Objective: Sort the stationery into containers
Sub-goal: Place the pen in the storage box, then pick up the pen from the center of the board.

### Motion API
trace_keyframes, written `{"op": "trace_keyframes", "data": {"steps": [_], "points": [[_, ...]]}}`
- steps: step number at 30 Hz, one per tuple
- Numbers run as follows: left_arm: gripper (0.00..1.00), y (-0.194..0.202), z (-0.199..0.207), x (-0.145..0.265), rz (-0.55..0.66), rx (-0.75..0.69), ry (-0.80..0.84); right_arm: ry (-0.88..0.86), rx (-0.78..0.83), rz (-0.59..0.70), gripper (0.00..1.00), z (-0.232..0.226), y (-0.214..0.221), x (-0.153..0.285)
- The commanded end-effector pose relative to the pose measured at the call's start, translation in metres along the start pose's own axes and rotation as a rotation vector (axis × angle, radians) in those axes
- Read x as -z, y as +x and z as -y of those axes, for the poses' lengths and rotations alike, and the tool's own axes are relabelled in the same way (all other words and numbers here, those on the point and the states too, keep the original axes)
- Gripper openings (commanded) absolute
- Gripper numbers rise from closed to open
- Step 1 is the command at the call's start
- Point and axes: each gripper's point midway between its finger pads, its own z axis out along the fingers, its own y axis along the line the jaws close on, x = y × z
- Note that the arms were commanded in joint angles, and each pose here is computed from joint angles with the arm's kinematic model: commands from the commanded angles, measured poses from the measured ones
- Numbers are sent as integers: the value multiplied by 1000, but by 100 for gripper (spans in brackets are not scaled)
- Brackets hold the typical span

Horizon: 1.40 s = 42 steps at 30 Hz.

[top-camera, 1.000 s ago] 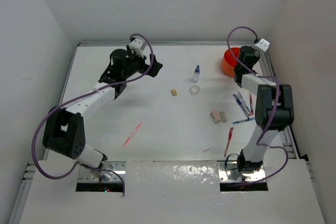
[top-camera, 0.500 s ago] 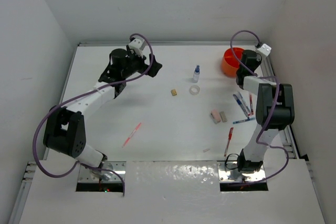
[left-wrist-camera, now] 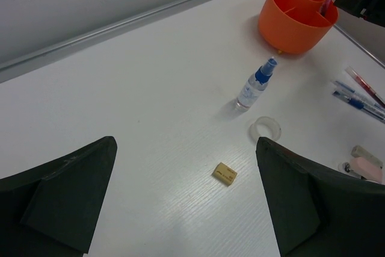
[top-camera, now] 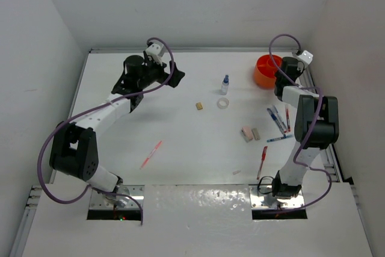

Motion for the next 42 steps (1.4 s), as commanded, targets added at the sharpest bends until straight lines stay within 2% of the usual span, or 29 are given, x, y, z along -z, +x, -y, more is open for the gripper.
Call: {"op": "trace_keyframes", "data": {"steps": [1,6,8,10,11,13,16,18,19,22,23,24,25,26,28,32,35,39,42], "points": [[99,-30,2,5,84,-39,20,-44,-17,35,42,-9,-25,-5],[99,-31,4,8,91,-41,30,-85,33,21,51,-16,-32,1],[99,-31,5,9,91,-47,31,-103,81,-7,59,-21,-29,7],[99,-29,4,12,81,-53,25,-108,118,-8,71,-27,-32,18],[99,-26,-2,14,69,-98,0,-75,140,-24,87,-20,-29,22],[99,-11,-17,25,0,-106,-90,-47,160,-42,99,-17,-27,38],[99,23,-35,51,-146,-126,-191,-25,179,-58,99,-9,-26,61],[98,47,-35,77,-255,-173,-188,-36,171,-86,99,-6,-26,78],[98,53,-36,85,-284,-265,-164,-48,170,-102,99,-7,-25,83],[95,84,-26,118,-395,-422,-77,-114,186,-175,99,-13,-20,110],[92,95,-20,135,-455,-442,-42,-117,193,-190,99,-11,-19,115],[85,108,-14,145,-498,-459,-3,-162,224,-206,99,-27,-12,131],[79,118,-5,153,-529,-481,65,-160,269,-242,99,-25,-2,143],[73,127,-1,162,-565,-573,131,-164,297,-230,99,-26,-6,155],[68,163,16,196,-687,-596,239,-114,392,-229,99,-23,2,180],[70,207,38,219,-815,-540,333,-179,385,-275,99,-34,28,229],[73,221,50,217,-850,-492,333,-189,402,-275,99,-26,49,258],[76,233,56,210,-860,-528,312,-194,419,-292,99,-12,69,284],[77,260,56,213,-946,-539,319,-188,432,-289,99,-3,78,298]]}}
